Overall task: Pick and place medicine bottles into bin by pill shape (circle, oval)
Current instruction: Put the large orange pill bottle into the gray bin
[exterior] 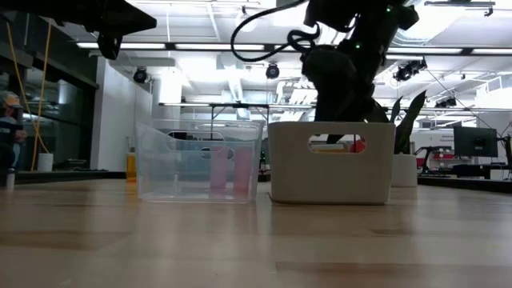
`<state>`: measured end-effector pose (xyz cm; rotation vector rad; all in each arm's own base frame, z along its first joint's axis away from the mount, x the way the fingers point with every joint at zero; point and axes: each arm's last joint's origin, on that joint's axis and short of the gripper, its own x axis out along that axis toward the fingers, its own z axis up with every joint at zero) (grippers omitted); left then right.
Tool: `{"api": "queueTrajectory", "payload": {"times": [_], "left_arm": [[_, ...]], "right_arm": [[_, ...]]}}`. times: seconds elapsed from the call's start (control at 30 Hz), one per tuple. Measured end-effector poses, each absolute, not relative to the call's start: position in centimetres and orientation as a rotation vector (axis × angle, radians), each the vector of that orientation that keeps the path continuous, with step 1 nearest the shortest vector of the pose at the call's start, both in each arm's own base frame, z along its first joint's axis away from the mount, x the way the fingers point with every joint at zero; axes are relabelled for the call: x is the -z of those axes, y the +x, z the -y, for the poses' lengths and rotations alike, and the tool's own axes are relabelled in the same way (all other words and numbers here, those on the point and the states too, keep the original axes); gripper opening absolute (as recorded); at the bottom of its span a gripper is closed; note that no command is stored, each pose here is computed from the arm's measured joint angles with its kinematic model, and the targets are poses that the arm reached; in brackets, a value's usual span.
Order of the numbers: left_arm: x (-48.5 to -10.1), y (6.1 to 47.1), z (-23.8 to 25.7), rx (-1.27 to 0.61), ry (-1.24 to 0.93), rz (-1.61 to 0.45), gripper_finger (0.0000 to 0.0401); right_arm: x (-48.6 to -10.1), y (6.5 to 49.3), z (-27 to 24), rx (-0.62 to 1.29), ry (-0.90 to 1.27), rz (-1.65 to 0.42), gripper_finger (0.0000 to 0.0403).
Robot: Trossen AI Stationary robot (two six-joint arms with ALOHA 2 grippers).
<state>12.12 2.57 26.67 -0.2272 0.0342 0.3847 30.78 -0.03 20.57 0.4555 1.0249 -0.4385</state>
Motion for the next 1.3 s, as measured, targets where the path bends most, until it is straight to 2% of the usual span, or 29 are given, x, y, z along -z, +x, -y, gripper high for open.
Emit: {"api": "queueTrajectory", "payload": {"times": [0.2, 0.43, 0.67, 0.77, 0.87, 1.0, 1.2, 1.3], "left_arm": [[-26.7, 12.1, -2.6, -0.384, -0.228, -0.034, 0.0001], [-26.7, 12.1, -2.6, -0.386, -0.228, -0.034, 0.0], [-26.7, 12.1, -2.6, -0.386, -0.231, -0.033, 0.0], [-26.7, 12.1, -2.6, -0.386, -0.255, -0.028, 0.0], [-26.7, 12.1, -2.6, -0.386, -0.262, -0.027, 0.0], [-26.7, 12.1, -2.6, -0.386, -0.261, -0.027, 0.0], [-26.7, 12.1, -2.6, -0.385, -0.256, -0.028, 0.0], [-26.7, 12.1, -2.6, -0.385, -0.224, -0.035, 0.0]], "right_arm": [[-23.6, 29.1, 0.3, 0.408, 0.418, -0.956, 0.0279], [-28.4, 26.3, 0.2, 0.395, 0.325, -0.692, 0.0279], [-25.8, 23.9, 0.4, 0.333, 0.428, -0.41, 0.0279], [-25.8, 23.7, 0.8, 0.249, 0.465, -0.191, 0.0279], [-26.3, 23.7, 0.9, 0.193, 0.332, -0.041, 0.0279], [-26.7, 23.7, 0.8, 0.156, 0.085, -0.032, 0.0279], [-26.9, 23.8, 0.8, 0.151, 0.099, -0.029, 0.0279], [-26.9, 23.8, 0.7, 0.119, 0.108, -0.036, 0.0266]]}}
